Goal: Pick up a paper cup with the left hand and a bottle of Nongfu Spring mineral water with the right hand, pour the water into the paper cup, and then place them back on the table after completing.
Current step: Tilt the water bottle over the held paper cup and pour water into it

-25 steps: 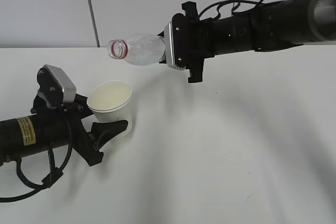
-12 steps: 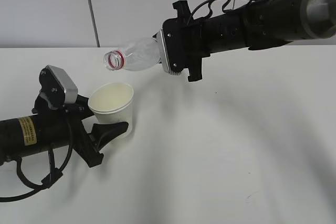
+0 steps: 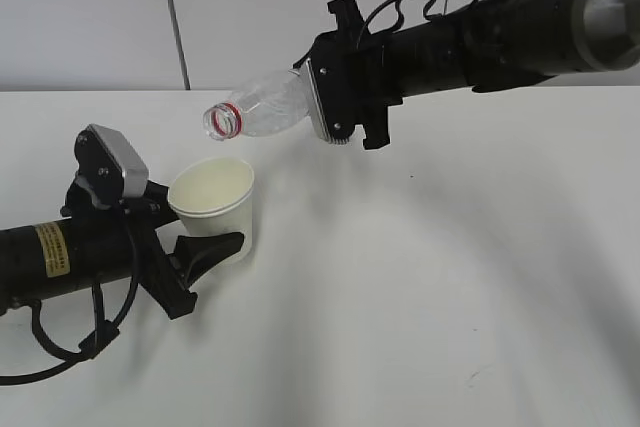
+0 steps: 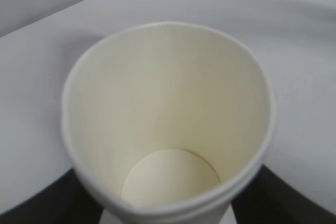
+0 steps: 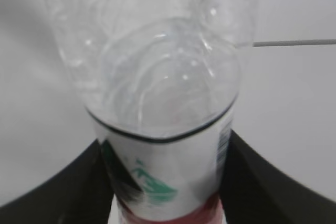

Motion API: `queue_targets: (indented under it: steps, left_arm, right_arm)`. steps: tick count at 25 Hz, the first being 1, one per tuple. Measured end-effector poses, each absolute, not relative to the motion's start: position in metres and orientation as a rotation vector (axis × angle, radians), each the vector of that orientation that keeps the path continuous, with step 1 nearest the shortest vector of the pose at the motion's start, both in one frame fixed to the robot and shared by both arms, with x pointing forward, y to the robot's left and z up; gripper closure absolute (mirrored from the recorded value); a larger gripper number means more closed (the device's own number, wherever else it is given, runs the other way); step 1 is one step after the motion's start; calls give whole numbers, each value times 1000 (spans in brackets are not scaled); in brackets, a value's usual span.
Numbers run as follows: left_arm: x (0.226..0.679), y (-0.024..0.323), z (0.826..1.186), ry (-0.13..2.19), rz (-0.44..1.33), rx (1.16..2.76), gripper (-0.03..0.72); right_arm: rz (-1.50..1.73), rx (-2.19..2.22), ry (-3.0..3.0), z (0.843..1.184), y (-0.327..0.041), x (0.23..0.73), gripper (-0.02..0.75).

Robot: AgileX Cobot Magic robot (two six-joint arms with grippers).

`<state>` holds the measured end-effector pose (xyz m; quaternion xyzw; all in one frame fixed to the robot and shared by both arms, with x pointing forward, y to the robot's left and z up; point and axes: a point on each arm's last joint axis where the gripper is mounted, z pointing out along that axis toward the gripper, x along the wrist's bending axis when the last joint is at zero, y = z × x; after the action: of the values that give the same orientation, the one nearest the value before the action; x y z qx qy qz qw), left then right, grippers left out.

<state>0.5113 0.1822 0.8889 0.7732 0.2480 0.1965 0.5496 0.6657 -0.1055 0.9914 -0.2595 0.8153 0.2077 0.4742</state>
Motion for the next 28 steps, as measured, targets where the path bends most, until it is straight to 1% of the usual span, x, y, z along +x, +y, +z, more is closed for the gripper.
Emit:
queue_targets:
  steps: [7,28]
  left_arm:
    - [511,182,889,587,465,1830,259]
    - [511,182,889,589,465,1834,259]
  right_arm:
    - [497,-648,1956,1001,-104,670,332]
    - [422,-761,1906,1001,-104,670,334]
